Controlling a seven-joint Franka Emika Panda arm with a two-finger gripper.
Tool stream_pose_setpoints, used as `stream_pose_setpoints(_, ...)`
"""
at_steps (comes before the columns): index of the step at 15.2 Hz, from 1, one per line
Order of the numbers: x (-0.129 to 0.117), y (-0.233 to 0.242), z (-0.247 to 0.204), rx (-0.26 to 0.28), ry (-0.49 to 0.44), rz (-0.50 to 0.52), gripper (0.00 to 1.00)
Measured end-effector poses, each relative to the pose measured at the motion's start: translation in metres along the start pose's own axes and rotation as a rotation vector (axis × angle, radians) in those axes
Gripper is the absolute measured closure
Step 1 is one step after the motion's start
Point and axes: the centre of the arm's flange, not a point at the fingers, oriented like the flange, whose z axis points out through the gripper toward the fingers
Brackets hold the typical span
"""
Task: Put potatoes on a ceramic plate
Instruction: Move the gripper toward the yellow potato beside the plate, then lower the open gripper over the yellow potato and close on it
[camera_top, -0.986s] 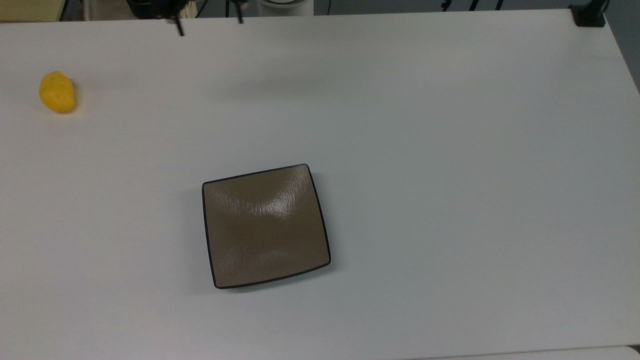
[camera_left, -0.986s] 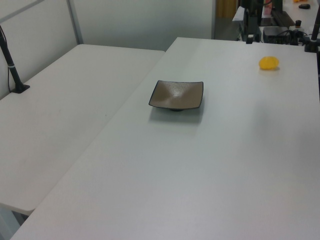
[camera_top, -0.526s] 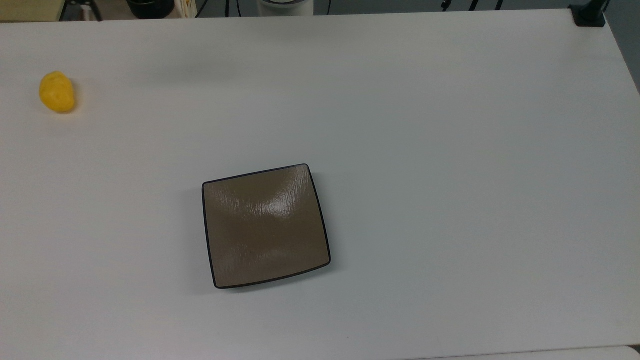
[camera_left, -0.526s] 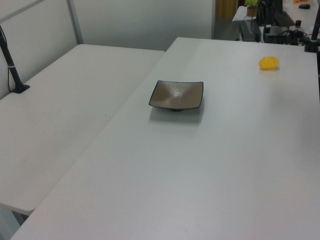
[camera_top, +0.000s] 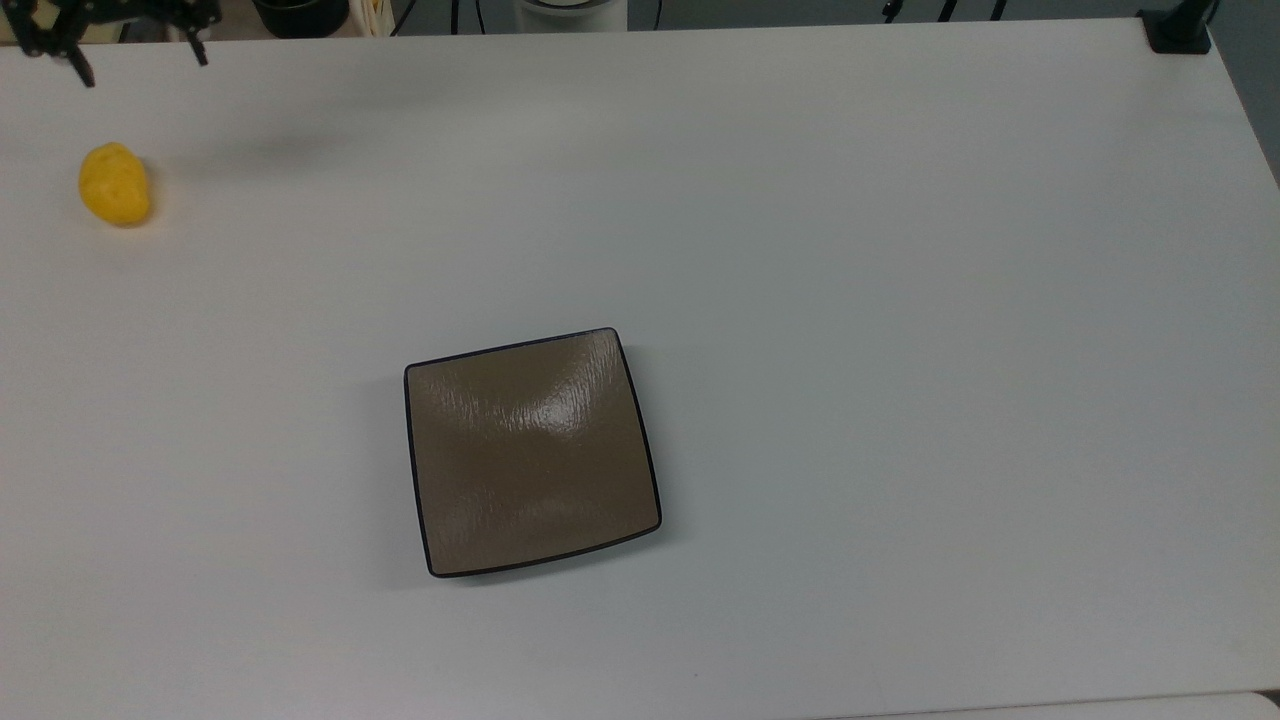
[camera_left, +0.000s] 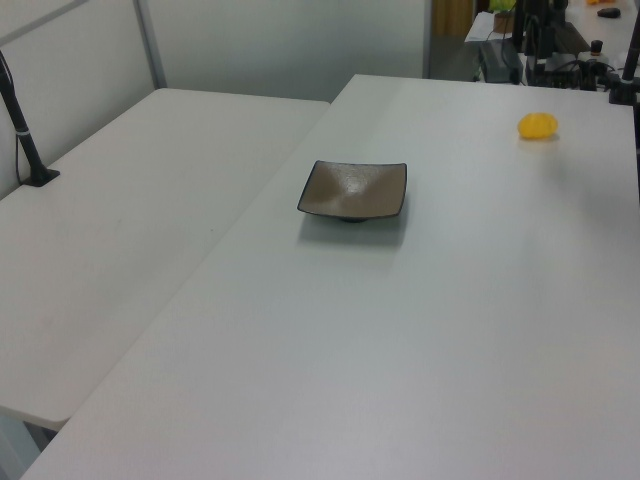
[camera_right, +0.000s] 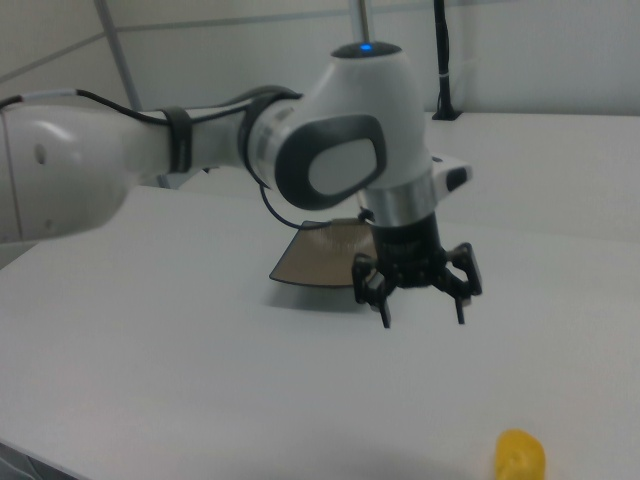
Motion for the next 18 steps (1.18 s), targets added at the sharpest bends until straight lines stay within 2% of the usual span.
stream_pose_setpoints(3,-0.005,0.016,0.035,0.012,-0.037,-0.011,0.00)
stream_pose_setpoints(7,-0.009,0.033,0.072,-0.007,-0.064,-0.006,0.00)
stream_pose_setpoints(14,-0.041,0.055,0.135,-0.082,-0.035,0.045,0.00)
stream_pose_setpoints(18,-0.047,0.064,0.160,-0.113,-0.026,0.055,0.00)
